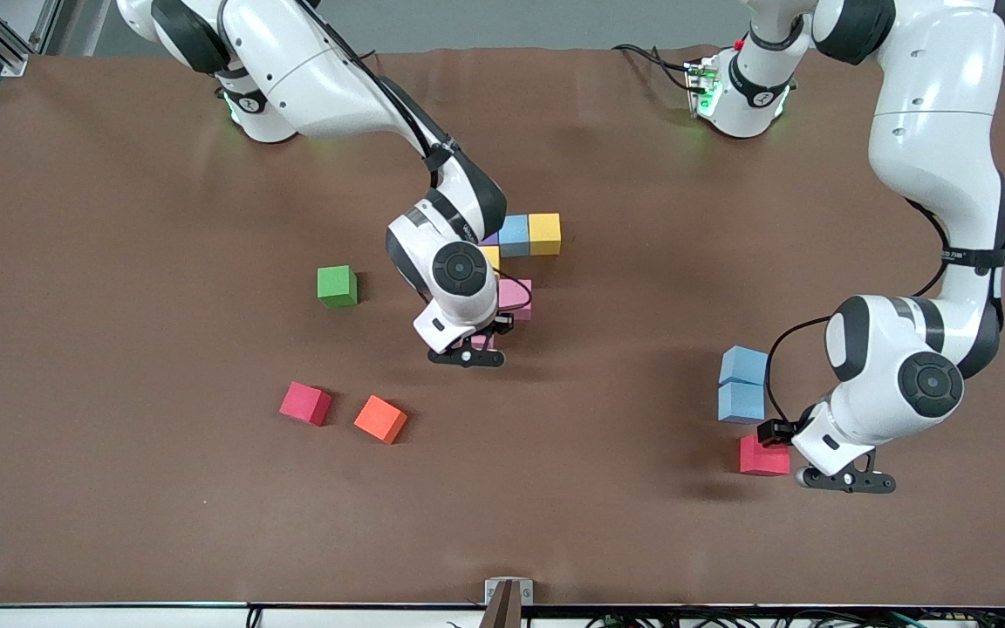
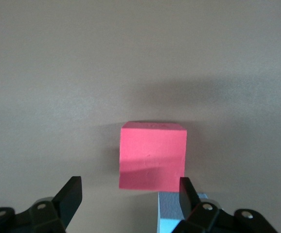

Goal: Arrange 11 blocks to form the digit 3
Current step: 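Grasp the red cube with the left gripper while the right gripper lowers pink, then lift the red cube with the left gripper while the right gripper holds pink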

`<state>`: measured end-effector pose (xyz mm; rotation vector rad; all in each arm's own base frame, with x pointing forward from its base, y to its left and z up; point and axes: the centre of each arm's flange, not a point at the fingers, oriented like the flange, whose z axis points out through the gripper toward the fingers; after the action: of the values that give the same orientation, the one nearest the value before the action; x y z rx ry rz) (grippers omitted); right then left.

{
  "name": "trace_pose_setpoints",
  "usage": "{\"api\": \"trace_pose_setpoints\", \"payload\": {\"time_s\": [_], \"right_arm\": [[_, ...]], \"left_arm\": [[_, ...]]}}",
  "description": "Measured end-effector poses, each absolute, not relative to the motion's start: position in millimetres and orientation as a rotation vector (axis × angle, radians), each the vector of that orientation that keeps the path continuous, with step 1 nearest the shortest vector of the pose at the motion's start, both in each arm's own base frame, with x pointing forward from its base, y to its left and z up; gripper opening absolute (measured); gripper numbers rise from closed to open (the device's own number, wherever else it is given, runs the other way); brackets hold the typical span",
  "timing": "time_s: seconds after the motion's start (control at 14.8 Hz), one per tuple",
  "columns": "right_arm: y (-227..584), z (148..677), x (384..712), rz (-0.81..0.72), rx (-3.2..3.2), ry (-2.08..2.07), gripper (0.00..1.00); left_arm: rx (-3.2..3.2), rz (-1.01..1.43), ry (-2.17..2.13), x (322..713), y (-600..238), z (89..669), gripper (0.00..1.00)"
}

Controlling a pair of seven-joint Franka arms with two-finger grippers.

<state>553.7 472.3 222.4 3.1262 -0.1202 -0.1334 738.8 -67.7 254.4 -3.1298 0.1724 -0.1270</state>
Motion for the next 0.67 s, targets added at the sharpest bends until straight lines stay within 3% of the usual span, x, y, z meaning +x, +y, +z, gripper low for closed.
{"api": "trace_pose_setpoints", "payload": {"time_s": [0.4,0.54,0.67], "right_arm": [[474.1,221.8,551.7,-0.134,3.127,-0.125,0.50],[473.7,221.5,551.0,-0.131,3.129,-0.126,0.50],[472.9,221.2,549.8,-0.125,3.132,-0.126,0.50]], "left_arm": [[-3.132,-0.149,0.187,743.6,-75.5,251.9,0.91],[-3.132,-0.151,0.187,743.9,-75.4,252.5,1.00],[-3.132,-0.150,0.183,744.1,-73.9,252.2,1.00]]}}
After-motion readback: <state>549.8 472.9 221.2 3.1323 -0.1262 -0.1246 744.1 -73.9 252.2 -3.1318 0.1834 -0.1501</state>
